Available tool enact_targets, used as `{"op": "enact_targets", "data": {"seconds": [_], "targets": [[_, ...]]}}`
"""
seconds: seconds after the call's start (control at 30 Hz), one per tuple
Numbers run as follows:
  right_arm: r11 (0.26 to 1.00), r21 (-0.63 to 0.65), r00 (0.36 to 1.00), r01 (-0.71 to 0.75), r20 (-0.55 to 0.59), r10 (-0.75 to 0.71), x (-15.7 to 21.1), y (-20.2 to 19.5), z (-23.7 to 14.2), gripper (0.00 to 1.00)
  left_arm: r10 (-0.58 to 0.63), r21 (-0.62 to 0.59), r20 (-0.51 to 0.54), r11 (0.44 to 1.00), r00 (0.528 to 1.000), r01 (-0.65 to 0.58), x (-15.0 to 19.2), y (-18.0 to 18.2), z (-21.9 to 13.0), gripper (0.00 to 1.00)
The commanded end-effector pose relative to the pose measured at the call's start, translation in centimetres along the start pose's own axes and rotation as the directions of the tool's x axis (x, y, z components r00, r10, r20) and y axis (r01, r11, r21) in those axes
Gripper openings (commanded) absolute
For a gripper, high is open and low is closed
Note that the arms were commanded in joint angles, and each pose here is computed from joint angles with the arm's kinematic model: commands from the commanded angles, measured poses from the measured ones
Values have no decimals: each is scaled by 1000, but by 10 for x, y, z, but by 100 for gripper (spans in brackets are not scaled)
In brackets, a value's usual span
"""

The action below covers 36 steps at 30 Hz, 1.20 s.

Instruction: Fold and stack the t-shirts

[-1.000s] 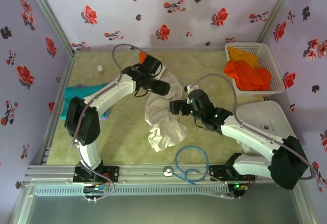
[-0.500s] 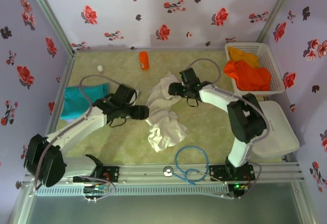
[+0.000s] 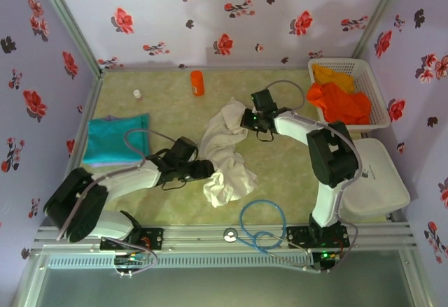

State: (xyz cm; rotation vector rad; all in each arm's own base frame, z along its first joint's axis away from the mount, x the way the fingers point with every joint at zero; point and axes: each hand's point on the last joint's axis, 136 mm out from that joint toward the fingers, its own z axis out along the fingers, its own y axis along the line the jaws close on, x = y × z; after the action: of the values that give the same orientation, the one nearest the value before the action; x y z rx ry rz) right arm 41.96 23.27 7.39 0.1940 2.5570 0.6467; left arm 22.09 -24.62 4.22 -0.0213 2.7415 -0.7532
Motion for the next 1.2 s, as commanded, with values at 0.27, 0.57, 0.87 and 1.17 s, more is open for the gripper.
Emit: {"op": "enact_targets", "data": {"seconds": [0.27, 0.57, 0.87, 1.17], "targets": [[1000, 14, 966, 1, 257, -4, -34, -12, -103, 0, 123, -30, 125, 992, 985, -120, -93, -42, 28, 12], [998, 42, 893, -49, 450, 25, -52, -29, -169, 0, 299, -200, 104, 941, 949, -274, -163, -20, -41, 0], [994, 67, 898, -83, 438, 45, -40, -45, -164, 0, 229, -2, 35, 973, 973, -229, -120, -33, -53, 58], [987, 111, 915, -119, 397, 66, -33, -62, -148, 0, 180, 133, 10, 975, 984, -179, -27, -36, -24, 76]]}}
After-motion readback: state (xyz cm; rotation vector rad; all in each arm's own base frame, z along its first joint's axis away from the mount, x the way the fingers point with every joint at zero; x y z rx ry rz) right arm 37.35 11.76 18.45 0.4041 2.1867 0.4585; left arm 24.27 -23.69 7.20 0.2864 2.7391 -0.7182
